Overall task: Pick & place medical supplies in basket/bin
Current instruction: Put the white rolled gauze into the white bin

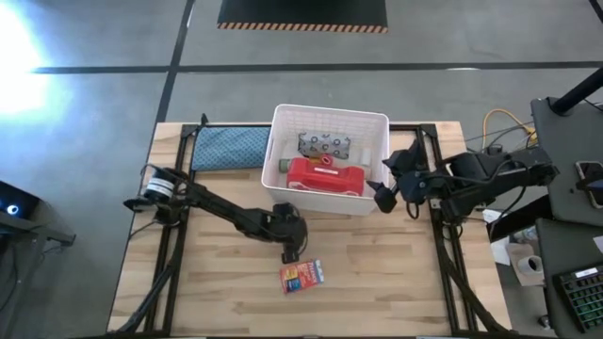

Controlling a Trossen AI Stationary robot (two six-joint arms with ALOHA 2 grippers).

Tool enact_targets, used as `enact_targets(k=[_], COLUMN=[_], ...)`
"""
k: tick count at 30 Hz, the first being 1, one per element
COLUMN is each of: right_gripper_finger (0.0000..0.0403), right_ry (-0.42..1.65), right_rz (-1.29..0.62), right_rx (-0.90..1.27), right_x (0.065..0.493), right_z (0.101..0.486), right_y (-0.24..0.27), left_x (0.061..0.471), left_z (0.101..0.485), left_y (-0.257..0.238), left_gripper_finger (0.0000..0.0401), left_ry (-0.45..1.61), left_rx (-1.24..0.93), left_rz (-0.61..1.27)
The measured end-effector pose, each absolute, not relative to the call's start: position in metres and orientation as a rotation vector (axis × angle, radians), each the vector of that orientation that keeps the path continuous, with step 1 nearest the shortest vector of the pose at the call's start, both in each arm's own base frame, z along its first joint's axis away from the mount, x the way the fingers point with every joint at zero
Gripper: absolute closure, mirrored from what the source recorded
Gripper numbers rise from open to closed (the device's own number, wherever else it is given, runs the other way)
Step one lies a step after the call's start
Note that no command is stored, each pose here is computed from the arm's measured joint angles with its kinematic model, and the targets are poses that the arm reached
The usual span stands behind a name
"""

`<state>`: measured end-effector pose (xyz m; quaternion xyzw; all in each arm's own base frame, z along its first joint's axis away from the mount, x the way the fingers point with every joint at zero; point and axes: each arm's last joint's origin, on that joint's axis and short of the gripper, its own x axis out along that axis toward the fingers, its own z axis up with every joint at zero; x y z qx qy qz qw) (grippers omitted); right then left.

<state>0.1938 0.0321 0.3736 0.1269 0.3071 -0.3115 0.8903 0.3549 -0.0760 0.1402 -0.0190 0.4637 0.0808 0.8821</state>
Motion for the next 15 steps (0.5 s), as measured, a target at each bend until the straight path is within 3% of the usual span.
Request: enact_targets(k=[8, 15], right_gripper_finger=[0.0071, 0.0078], right_ry=[0.621, 0.613], right_rz=[-0.649, -0.641], right_rx=[0.271, 0.261], right_x=[0.19, 0.186], right_z=[0.376, 0.379], right_y=[0.031, 0.03], left_x=[0.341, 0.306], left_z=[0.16, 0.226], left_y=[-0.093, -0.138], left_gripper_finger=[0.0373, 0.0367], left_ry=[1.101, 1.139], left_rx=[-0.073, -0.212], left_rz=[0.158, 0.107])
